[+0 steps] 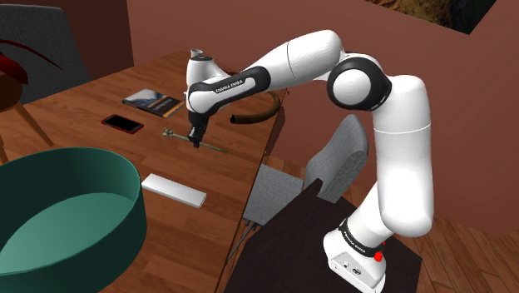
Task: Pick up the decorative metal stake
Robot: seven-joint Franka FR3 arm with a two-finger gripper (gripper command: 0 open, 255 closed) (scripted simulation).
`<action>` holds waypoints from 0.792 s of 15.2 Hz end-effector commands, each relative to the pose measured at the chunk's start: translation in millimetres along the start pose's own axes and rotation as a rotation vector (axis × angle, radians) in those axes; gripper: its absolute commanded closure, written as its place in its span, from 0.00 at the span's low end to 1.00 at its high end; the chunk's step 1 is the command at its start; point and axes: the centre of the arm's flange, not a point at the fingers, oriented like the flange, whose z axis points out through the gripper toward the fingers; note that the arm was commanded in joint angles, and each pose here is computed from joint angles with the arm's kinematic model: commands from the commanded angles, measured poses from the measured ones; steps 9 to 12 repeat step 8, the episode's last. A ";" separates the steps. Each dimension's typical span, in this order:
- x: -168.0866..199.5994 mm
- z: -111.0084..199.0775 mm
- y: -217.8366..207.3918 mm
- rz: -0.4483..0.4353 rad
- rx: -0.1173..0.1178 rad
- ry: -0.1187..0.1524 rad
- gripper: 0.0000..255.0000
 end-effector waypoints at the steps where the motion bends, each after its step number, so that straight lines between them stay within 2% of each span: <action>1: -1.0 -10.7 0.0 0.000 0.000 0.000 1.00; 6: -1.9 -37.1 0.2 0.000 0.000 0.000 1.00; 12: -1.9 -37.9 0.2 0.000 0.000 0.000 1.00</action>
